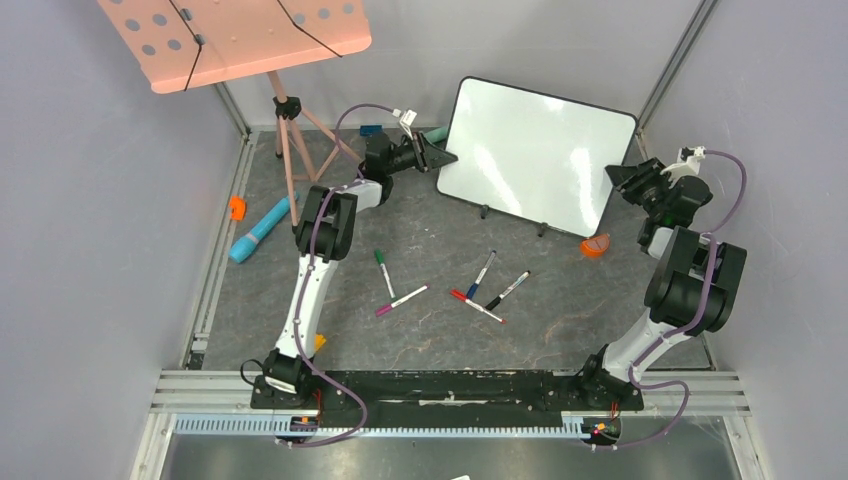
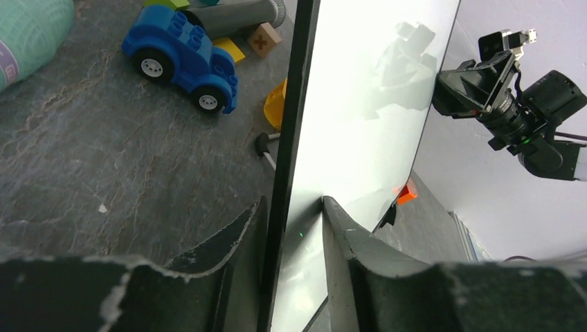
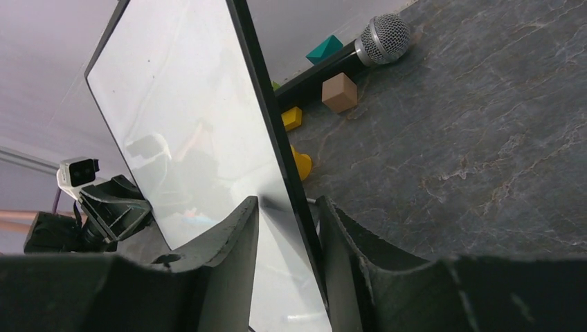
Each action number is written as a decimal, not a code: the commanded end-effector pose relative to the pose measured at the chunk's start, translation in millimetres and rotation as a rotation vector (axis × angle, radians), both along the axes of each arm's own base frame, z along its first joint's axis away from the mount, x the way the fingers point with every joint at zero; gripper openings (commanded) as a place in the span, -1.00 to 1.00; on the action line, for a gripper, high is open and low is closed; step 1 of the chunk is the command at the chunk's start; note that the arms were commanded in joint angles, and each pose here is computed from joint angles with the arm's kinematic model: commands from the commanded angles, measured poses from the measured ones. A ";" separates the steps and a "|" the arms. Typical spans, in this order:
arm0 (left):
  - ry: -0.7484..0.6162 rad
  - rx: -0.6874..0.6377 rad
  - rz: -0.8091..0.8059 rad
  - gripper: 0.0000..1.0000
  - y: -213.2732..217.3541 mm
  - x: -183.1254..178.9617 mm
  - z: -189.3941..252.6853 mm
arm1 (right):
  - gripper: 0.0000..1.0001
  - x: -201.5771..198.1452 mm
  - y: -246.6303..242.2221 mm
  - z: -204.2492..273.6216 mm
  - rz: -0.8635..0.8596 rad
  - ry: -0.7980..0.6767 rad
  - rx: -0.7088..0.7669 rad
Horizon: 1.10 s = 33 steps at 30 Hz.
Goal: Write a sentence on the whiteboard
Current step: Move the whiteboard to the center of the board.
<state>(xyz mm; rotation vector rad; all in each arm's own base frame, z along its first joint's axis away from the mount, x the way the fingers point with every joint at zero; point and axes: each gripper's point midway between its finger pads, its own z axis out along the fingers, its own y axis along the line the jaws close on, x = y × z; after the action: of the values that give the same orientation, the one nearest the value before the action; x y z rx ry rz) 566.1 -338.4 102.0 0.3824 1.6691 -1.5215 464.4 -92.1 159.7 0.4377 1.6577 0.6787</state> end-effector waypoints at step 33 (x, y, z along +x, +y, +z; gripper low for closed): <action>-0.219 0.193 0.158 -0.56 78.2 -97.0 40.7 | -0.81 -42.0 115.7 -11.0 0.229 -0.013 -0.042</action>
<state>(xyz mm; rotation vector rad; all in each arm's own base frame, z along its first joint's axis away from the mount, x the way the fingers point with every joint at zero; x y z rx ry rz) 479.9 -258.0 111.8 0.3527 1.7875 -1.3119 441.9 -27.7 147.3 0.3493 1.6863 0.6966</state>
